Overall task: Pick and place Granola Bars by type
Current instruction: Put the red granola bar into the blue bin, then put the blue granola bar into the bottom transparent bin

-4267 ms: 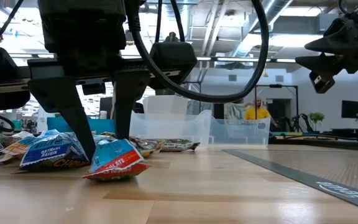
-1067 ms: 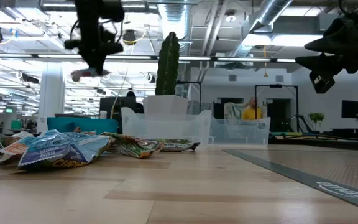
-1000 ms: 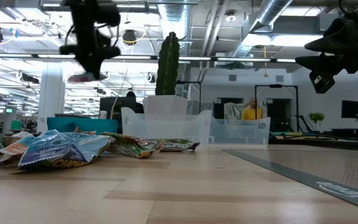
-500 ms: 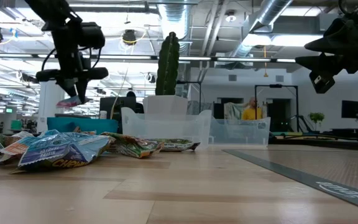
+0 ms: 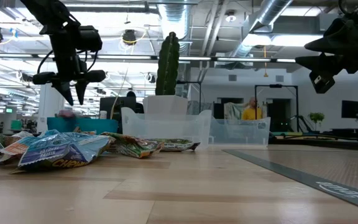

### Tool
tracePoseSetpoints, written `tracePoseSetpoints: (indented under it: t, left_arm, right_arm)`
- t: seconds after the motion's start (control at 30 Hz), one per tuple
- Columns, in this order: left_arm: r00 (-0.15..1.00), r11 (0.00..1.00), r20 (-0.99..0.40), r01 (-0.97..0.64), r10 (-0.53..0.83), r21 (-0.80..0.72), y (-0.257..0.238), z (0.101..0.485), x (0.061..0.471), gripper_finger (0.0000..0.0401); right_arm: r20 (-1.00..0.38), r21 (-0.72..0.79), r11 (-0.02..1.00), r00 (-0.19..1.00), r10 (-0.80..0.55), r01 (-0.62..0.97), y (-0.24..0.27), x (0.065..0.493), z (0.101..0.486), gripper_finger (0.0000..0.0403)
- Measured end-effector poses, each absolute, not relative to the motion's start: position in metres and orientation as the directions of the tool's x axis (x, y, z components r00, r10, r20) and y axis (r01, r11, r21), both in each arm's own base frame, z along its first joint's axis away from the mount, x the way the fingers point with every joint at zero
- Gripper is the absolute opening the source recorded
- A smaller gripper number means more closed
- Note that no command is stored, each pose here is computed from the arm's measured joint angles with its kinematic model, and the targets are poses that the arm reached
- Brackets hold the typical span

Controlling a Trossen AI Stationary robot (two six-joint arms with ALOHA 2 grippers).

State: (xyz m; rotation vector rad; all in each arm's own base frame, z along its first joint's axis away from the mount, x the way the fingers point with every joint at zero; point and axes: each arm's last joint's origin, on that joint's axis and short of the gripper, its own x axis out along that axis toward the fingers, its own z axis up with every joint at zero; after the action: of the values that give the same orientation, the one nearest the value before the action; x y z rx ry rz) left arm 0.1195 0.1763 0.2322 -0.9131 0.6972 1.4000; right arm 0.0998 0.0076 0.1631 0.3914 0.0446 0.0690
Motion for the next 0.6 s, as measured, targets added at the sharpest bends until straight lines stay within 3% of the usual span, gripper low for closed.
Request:
tracePoseSetpoints:
  t: [0.2, 0.37, 0.47, 0.6]
  left_arm:
    - [0.084, -0.070, -0.850, -0.988, 0.520, -0.140, 0.177, 0.233, 0.120, 0.0161]
    - [0.088, -0.076, -0.847, -0.986, 0.525, -0.149, 0.178, 0.233, 0.121, 0.0171]
    - [0.115, -0.046, -0.849, -0.986, 0.517, -0.162, 0.176, 0.234, 0.124, 0.0172]
    - [0.189, 0.074, -0.836, -0.982, 0.516, -0.176, 0.171, 0.245, 0.137, 0.0172]
  right_arm:
    - [-0.030, 0.383, 0.922, 0.997, 0.076, -0.059, 0.008, 0.100, 0.163, 0.0143]
    - [-0.030, 0.383, 0.922, 0.997, 0.076, -0.059, 0.008, 0.100, 0.163, 0.0142]
    - [-0.030, 0.383, 0.922, 0.997, 0.076, -0.059, 0.008, 0.100, 0.163, 0.0142]
    - [-0.030, 0.383, 0.922, 0.997, 0.076, -0.059, 0.008, 0.100, 0.163, 0.0144]
